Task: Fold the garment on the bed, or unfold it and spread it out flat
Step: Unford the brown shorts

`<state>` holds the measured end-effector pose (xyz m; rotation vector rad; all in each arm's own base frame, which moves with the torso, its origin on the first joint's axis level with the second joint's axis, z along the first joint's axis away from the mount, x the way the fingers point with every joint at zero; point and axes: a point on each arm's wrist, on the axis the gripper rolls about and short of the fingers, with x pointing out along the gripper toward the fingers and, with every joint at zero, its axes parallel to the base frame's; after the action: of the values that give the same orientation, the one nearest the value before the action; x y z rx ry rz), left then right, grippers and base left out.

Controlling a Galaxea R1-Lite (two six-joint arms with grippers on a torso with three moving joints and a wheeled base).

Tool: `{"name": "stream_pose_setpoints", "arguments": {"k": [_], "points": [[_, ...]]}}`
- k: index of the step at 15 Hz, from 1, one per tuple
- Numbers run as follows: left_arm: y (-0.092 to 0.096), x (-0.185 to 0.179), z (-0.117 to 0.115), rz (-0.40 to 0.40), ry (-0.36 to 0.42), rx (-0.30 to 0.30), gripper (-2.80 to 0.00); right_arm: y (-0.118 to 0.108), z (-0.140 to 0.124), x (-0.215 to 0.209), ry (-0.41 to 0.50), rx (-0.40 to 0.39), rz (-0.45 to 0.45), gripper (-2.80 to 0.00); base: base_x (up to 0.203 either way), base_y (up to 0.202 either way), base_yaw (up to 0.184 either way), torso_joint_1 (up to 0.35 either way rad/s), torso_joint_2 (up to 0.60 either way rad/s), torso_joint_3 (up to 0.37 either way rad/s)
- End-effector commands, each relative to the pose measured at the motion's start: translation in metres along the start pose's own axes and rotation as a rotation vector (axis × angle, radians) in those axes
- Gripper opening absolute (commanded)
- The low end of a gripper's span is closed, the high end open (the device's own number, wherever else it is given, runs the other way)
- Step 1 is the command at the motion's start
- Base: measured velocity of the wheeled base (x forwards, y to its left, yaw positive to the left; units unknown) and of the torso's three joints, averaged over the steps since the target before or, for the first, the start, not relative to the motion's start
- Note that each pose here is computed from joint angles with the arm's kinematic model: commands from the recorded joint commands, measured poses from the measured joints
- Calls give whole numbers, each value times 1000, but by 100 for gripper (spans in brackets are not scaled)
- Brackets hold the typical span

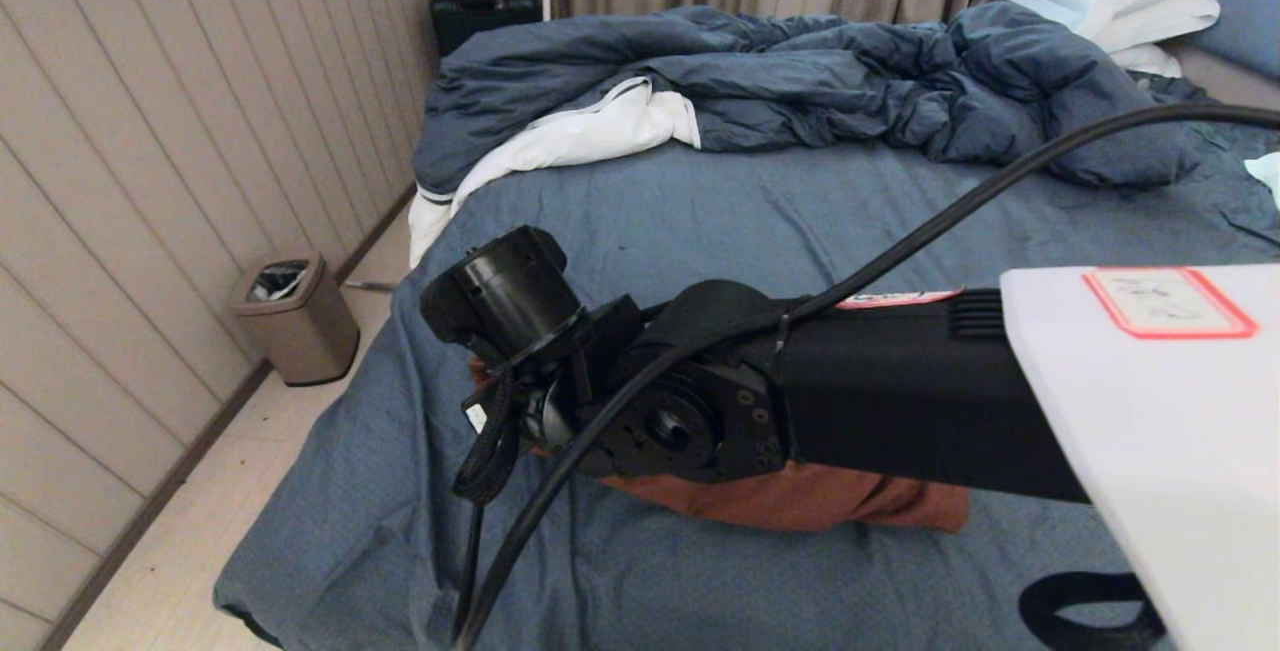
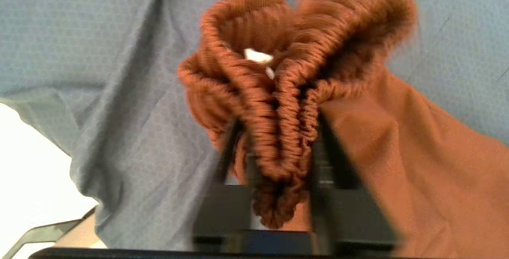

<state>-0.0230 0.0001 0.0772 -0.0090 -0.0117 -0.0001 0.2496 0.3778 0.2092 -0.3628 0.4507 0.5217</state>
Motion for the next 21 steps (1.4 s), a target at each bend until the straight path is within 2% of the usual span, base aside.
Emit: {"name": "stream_pose_setpoints", "arguments": {"k": [1, 6, 11, 12, 15, 16, 18, 20, 21], "points": [[0, 0, 0, 0, 1, -2, -280, 2, -4, 0, 14, -10, 0, 0, 0, 0, 0, 0, 0, 0], [0, 0, -1, 2, 4, -2, -280, -2, 8, -10, -32, 18, 7, 0, 0, 0, 0, 0, 0, 0], [0, 0, 0, 1, 0, -2, -280, -21, 26, -36, -100, 71, -3, 0, 0, 0, 0, 0, 0, 0], [0, 0, 0, 1, 0, -2, -280, -31, 34, -50, -129, 92, -10, -280, 0, 0, 0, 0, 0, 0], [0, 0, 0, 3, -1, 0, -280, -93, 57, -111, -243, 186, -78, -280, 0, 0, 0, 0, 0, 0], [0, 0, 0, 7, 2, 0, -280, -116, 56, -133, -262, 212, -112, -280, 0, 0, 0, 0, 0, 0], [0, -2, 8, 13, -3, 7, -280, -161, 39, -165, -251, 257, -201, -280, 0, 0, 0, 0, 0, 0], [0, -5, 46, 13, -2, -6, -280, -203, 12, -196, -238, 329, -283, -280, 0, 0, 0, 0, 0, 0], [0, 0, 68, 8, 37, -21, -280, -223, -1, -204, -223, 371, -309, -280, 0, 0, 0, 0, 0, 0]]}}
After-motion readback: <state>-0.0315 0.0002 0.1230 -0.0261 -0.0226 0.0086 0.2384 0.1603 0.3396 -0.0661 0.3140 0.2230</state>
